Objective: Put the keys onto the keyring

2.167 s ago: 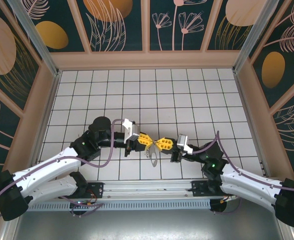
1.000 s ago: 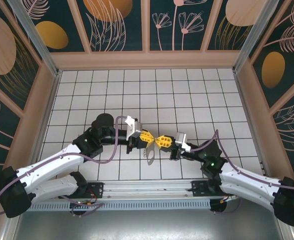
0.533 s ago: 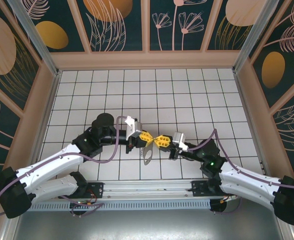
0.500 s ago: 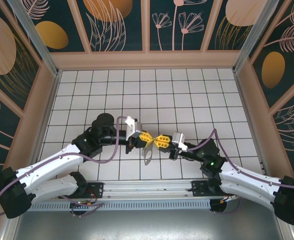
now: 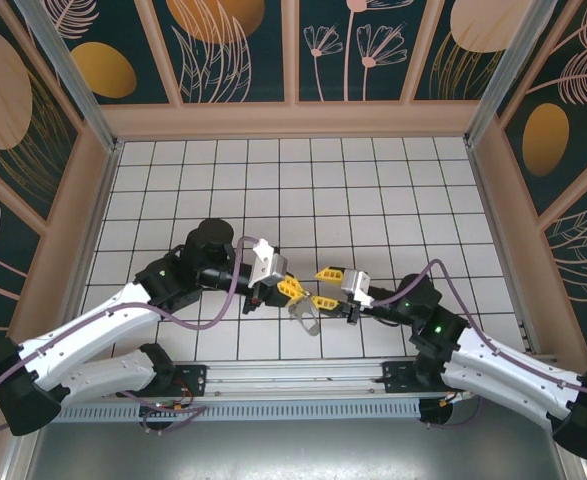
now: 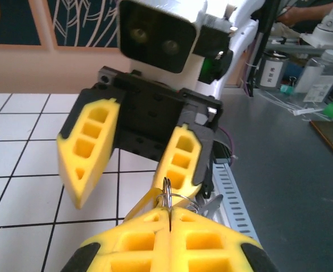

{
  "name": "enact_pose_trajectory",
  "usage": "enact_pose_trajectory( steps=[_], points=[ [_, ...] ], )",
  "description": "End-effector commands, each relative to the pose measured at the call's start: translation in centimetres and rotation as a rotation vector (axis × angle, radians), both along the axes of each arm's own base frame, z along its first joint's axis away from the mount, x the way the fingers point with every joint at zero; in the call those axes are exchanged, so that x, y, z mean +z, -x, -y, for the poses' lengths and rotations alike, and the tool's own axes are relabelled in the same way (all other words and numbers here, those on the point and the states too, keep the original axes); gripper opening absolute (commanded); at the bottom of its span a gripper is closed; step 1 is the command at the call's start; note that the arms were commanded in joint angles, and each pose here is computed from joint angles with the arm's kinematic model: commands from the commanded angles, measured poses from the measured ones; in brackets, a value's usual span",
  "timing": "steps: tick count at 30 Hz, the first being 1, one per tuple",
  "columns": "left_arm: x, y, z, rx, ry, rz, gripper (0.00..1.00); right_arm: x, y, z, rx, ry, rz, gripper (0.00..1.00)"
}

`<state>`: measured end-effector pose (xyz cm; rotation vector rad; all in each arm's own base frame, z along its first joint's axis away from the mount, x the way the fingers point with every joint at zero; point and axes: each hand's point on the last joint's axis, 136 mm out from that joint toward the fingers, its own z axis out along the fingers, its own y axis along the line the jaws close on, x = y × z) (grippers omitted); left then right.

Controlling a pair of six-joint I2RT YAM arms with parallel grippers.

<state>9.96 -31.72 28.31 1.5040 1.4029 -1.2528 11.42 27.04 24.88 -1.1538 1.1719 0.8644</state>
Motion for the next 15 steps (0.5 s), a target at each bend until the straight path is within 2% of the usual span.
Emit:
enact_pose_trajectory(
  steps=[1, 9, 15],
  points=[
    [0.1, 1.2, -0.3, -0.074, -0.033, -0.005, 0.0, 0.2, 0.6, -0.3, 0.044, 0.031, 0.012, 0.41],
    [-1.0, 1.6, -0.5, -0.107, -0.098, -0.035, 0.0, 1.1, 2.4, -0.4, 0.146, -0.014, 0.053, 0.38],
    [-1.1, 1.6, -0.2, -0.115, -0.092, -0.041, 0.0, 0.5, 2.6, -1.2, 0.186, 0.003, 0.035, 0.35]
  ],
)
